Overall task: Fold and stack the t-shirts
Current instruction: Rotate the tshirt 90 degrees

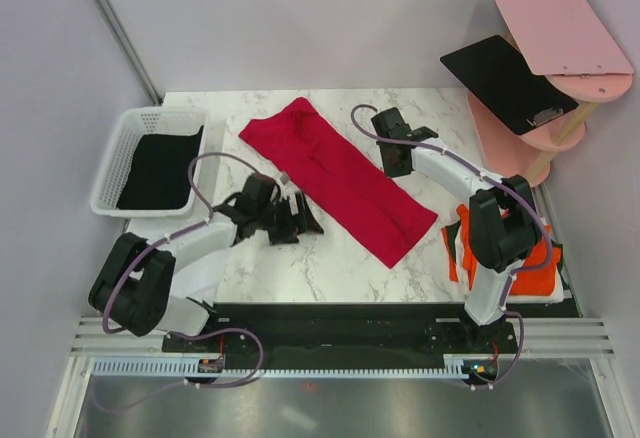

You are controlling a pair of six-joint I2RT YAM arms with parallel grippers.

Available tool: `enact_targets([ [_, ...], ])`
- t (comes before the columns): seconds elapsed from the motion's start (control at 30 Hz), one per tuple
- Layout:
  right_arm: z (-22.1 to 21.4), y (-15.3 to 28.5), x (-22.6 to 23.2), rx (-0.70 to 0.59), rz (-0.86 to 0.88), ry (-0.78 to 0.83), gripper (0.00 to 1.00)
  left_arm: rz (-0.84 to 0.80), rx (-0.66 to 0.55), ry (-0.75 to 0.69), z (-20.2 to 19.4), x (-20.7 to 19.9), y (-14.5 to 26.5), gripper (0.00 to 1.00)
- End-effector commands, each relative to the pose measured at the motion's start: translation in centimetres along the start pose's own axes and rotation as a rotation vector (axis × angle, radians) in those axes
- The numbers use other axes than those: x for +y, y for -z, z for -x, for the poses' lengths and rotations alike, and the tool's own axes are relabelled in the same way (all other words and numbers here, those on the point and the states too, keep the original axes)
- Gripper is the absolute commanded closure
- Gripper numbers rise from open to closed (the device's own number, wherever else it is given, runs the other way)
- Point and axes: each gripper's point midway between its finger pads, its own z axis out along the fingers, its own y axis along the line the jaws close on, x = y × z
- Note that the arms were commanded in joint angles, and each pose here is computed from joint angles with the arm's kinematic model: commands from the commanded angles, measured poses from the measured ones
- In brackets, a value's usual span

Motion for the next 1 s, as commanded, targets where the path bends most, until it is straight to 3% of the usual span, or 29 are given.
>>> enact_targets([
  [0.0,4.0,-0.2,-2.3,-0.096,-0.025,-0.108,0.90,-0.159,-0.003,0.098,-4.1,-4.1,-1.5,0.12],
  [0.3,5.6,0.3,-4.9,-0.129,-0.022,-0.173,0.87,-0.151,0.147,0.078,-11.4,-5.7,-6.5,0.15],
  [0.53,5.6,1.0,-5.8,-0.141,-0.020,-0.180,0.86,-0.142,0.232,0.078,-14.5,-7.2,-11.9,0.19],
  [0.57,5.8,1.2,-5.9,-0.148,-0.018,-0.180,0.78,-0.140,0.241,0.089,-14.9,-7.3,-12.4,0.20],
  [0.7,6.3,1.7,-6.2,-0.163,-0.012,-0.186,0.65,-0.129,0.286,0.104,-16.3,-7.4,-14.2,0.45],
  [0.77,6.5,1.9,-6.5,-0.169,-0.011,-0.192,0.64,-0.114,0.290,0.109,-16.5,-7.0,-14.6,0.53],
  [0.93,6.4,1.6,-6.3,-0.161,0.011,-0.193,0.63,-0.057,0.285,0.105,-16.9,-5.5,-14.2,0.98],
  [0.97,6.1,1.3,-6.1,-0.150,0.017,-0.190,0.64,-0.052,0.281,0.099,-16.9,-5.3,-14.1,0.98],
])
